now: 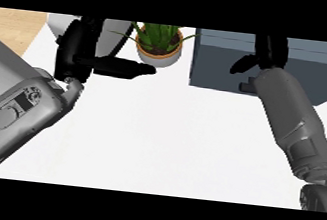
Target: Pick up the can, place it into the drawer and close the drawer
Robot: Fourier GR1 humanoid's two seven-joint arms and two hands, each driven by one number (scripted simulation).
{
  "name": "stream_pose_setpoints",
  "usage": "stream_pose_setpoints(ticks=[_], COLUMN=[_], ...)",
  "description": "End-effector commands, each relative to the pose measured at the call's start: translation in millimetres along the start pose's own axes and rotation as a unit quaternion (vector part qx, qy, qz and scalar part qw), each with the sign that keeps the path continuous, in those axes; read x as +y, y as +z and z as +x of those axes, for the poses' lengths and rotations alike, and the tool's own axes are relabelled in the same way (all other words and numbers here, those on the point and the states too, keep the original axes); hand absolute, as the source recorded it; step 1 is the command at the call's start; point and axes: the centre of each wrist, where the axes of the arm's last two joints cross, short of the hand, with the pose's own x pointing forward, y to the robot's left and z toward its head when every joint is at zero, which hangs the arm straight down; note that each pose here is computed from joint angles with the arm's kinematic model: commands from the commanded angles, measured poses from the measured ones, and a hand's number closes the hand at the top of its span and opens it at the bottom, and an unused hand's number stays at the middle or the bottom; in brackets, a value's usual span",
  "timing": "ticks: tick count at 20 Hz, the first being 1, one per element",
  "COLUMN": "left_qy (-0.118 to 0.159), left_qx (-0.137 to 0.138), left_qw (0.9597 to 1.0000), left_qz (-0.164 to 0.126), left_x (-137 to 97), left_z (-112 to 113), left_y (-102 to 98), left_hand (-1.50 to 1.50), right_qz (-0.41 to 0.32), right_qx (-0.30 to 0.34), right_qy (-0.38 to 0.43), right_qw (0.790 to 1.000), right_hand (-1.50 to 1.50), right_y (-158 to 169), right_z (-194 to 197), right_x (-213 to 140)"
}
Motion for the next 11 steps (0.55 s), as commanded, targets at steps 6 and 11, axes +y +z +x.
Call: stream_pose_setpoints(ticks=[6, 11], left_qy=[-0.003, 0.002], left_qx=[0.008, 0.009], left_qw=[0.9998, 0.9997], left_qz=[0.015, 0.023], left_x=[15, 25], left_z=[-15, -21], left_y=[10, 9], left_hand=[-1.5, -1.5], right_qz=[-0.046, -0.049], right_qx=[0.057, 0.047], right_qy=[-0.26, -0.277], right_qw=[0.963, 0.958], right_hand=[-1.5, -1.5], right_y=[-20, -27], right_z=[51, 53], right_x=[5, -2])
